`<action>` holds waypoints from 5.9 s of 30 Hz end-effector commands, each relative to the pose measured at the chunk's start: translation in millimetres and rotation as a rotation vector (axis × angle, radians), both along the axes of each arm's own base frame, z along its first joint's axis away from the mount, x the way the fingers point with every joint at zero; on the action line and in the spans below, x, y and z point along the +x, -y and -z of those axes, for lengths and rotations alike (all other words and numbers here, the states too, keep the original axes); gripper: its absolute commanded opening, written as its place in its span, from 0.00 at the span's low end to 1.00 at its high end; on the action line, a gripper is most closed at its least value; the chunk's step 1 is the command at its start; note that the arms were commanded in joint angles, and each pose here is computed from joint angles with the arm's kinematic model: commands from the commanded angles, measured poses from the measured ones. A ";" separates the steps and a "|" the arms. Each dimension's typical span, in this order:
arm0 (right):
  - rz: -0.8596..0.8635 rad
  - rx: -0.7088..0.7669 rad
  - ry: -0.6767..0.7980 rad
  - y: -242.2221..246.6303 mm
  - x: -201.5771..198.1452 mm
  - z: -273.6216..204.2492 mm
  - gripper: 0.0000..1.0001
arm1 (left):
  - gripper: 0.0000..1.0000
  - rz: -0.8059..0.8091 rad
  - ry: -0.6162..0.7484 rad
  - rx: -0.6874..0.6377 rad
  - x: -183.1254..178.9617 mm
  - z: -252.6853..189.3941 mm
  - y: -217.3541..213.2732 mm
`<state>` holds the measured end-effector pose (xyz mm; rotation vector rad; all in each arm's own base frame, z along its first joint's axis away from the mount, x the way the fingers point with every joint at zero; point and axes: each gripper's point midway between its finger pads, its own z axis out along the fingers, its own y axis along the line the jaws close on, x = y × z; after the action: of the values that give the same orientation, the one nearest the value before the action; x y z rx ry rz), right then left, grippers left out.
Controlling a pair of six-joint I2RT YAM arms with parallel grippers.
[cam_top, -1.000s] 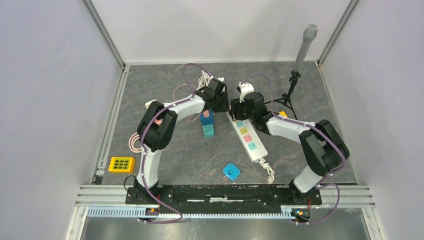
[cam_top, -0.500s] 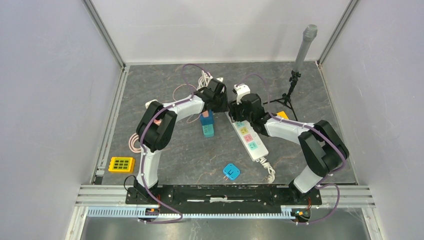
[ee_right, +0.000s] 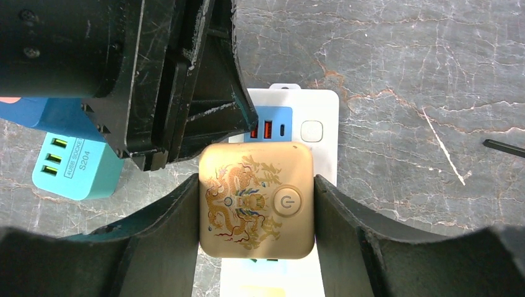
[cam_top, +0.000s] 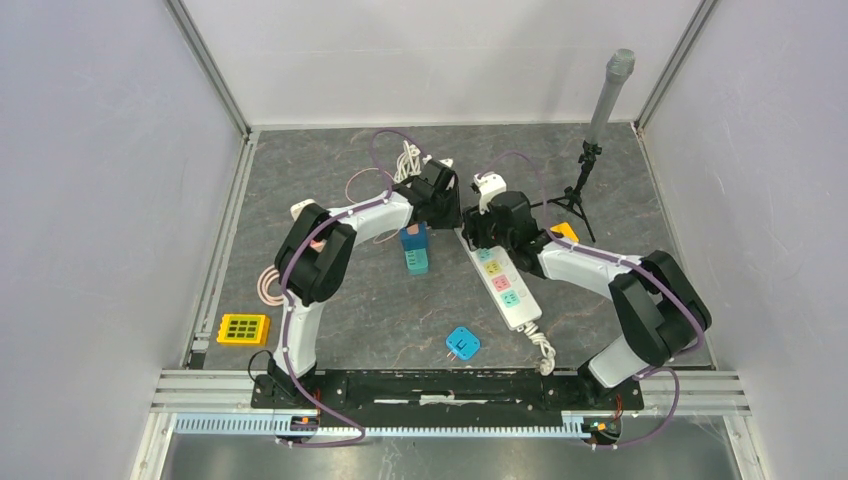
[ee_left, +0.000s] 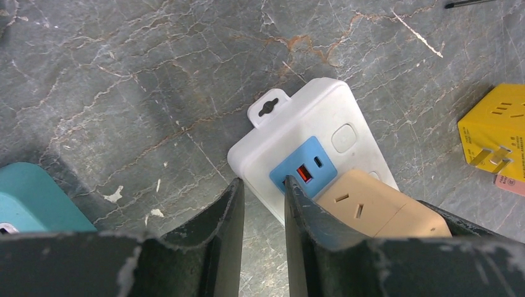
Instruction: Pull the plug off the socket
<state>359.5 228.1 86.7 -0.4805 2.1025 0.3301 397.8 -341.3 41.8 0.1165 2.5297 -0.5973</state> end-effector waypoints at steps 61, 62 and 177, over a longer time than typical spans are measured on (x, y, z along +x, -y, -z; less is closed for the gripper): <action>0.264 0.227 -0.059 109.9 60.0 -10.9 0.76 | 1.00 -0.175 0.424 0.102 -88.6 -199.0 -147.8; 0.267 0.220 -0.051 111.5 59.7 -12.5 0.79 | 1.00 -0.198 0.422 0.122 -92.0 -196.1 -156.0; -0.067 -0.035 0.118 -105.9 -19.6 -49.8 0.34 | 0.54 -0.210 -0.158 -0.250 -72.2 -44.8 -92.2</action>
<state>339.4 325.6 133.5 -0.5784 1.9815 0.2674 321.0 -246.5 90.7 -0.2743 2.5435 -0.8460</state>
